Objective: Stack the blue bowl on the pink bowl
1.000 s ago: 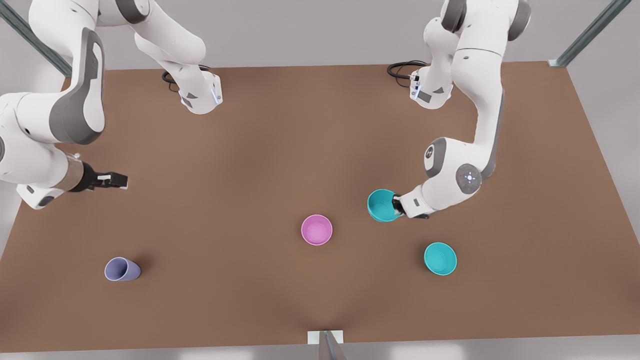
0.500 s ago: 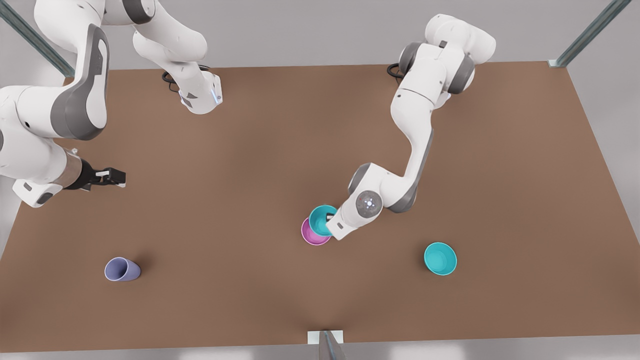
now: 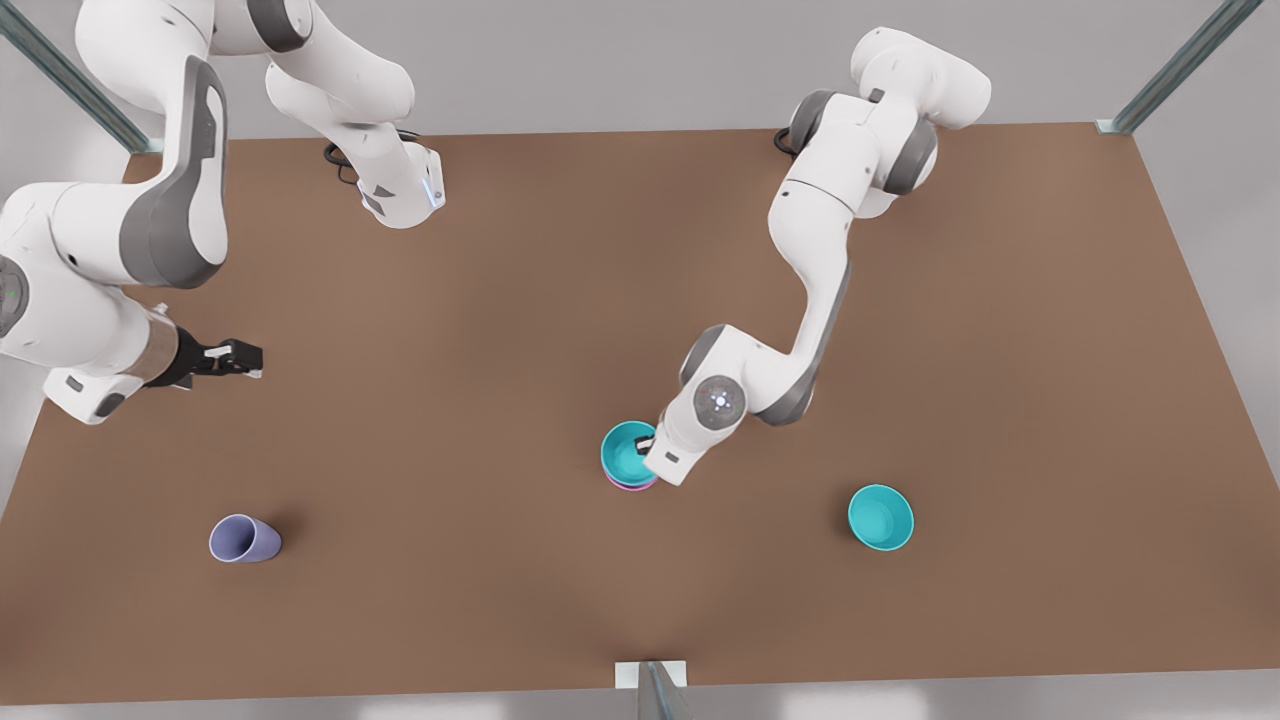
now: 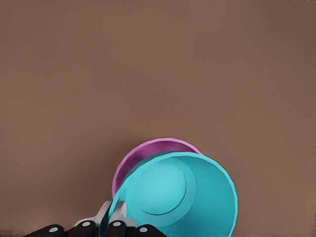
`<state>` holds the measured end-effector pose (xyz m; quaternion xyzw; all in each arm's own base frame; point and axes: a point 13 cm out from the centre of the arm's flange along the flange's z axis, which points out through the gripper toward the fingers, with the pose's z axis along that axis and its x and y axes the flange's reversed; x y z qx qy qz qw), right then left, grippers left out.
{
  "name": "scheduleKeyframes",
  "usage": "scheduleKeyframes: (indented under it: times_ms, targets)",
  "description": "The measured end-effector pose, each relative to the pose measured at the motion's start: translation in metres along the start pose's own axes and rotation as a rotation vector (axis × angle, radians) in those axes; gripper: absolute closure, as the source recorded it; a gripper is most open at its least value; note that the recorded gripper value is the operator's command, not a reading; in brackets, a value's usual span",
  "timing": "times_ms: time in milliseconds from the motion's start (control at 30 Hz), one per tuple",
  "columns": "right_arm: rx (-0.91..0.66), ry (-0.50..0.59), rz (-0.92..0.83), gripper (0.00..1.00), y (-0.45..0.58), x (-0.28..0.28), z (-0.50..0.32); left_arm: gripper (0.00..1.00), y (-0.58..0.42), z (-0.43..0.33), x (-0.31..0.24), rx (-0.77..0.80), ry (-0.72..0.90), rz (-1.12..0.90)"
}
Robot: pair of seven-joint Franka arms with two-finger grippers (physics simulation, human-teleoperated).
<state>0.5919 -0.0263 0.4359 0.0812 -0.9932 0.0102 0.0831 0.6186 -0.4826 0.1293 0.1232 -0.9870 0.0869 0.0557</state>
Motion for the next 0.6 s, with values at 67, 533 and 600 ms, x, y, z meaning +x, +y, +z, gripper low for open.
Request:
scheduleKeyframes:
  times_ms: [67, 533, 600]
  targets:
    - [0.0, 0.0, -0.004, 0.0, 0.0, 0.0, 0.0, 0.79, -0.001, 0.002, 0.001, 0.0, 0.0, -0.029]
    - [0.0, 0.009, -0.019, 0.0, 0.001, -0.002, 0.005, 0.0, 0.226, -0.382, -0.051, -0.102, -0.131, -0.192]
    - [-0.001, 0.01, -0.02, 0.0, 0.001, -0.002, 0.005, 0.0, 0.271, -0.404, -0.032, -0.171, -0.095, -0.167]
